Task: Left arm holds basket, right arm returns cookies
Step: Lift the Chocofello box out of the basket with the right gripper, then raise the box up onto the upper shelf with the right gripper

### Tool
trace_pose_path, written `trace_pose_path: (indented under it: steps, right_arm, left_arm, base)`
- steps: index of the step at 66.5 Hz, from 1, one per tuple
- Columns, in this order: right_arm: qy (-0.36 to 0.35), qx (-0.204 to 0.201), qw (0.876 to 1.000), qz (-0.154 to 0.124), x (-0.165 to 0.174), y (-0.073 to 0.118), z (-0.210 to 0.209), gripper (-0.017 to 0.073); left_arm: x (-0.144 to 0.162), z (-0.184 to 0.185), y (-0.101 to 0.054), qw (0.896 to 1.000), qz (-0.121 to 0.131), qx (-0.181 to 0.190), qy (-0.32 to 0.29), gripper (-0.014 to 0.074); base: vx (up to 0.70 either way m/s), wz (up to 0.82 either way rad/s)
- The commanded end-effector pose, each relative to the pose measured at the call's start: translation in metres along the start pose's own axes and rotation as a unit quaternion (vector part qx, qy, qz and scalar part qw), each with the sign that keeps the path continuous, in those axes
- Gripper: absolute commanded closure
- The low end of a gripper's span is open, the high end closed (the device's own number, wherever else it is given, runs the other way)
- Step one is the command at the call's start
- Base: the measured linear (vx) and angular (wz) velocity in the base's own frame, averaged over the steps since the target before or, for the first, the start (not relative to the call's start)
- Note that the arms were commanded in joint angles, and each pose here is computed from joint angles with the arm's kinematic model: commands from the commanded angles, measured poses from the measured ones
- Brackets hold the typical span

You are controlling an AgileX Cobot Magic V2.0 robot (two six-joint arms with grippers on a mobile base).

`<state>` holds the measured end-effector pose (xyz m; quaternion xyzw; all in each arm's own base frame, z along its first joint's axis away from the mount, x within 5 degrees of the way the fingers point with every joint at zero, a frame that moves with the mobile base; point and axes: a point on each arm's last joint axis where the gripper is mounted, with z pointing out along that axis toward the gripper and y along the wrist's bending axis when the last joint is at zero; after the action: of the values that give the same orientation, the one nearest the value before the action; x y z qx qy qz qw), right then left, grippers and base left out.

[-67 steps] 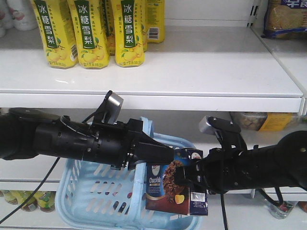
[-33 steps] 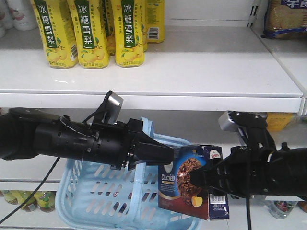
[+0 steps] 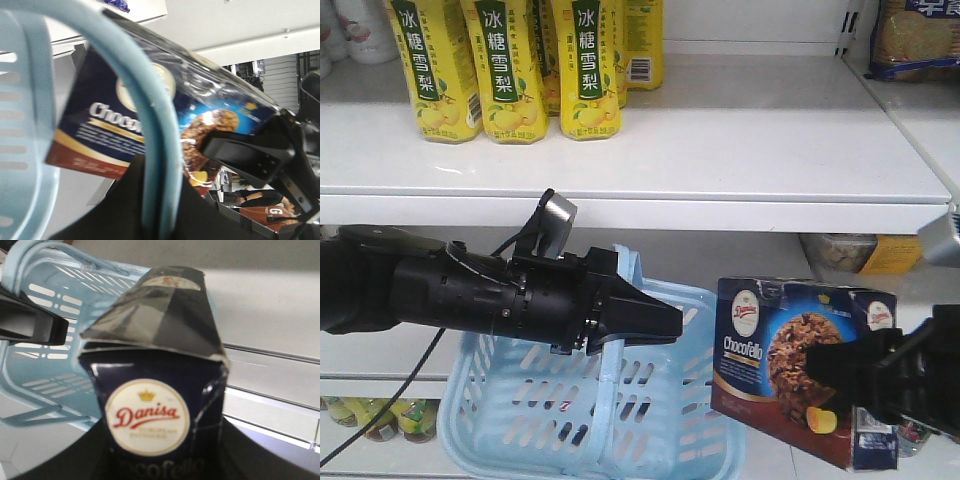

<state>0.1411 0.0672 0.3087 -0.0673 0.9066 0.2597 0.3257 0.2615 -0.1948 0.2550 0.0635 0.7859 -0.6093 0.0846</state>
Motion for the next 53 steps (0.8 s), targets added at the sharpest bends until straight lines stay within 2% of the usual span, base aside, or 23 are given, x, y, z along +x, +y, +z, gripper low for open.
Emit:
trace_pose_path:
  steps: [1,14,27,33,44,53]
  right_arm:
    - [-0.044,-0.011,0.999,-0.014,-0.005,0.009,-0.022,0.0374]
    - [-0.086,-0.032,0.995,-0.046,-0.009,0.027,-0.056,0.0374]
    - [-0.173,-0.038,0.981,-0.080,-0.031,0.046,-0.094,0.0374]
    - [-0.226,-0.023,0.969,-0.097,-0.043,0.050,-0.108,0.0374]
    - [-0.327,0.030,0.936,-0.124,-0.062,0.047,-0.123,0.0374]
    - [-0.357,0.063,0.923,-0.128,-0.078,0.040,-0.116,0.0374]
  left_arm:
    - [-0.018,-0.012,-0.030,0.995,0.006,0.057,-0.077,0.0596]
    - [-0.018,-0.012,-0.030,0.995,0.006,0.057,-0.077,0.0596]
    - [-0.018,-0.012,-0.030,0.995,0.006,0.057,-0.077,0.0596]
    - [-0.018,-0.012,-0.030,0.995,0.006,0.057,-0.077,0.0596]
    - [-0.018,-0.012,-0.030,0.995,0.006,0.057,-0.077,0.0596]
    - [-0.018,-0.012,-0.030,0.995,0.006,0.057,-0.077,0.0596]
  base:
    - [0.00,0.00]
    - [0.00,0.00]
    - [0.00,0.00]
    - [0.00,0.00]
    - [0.00,0.00]
    - [0.00,0.00]
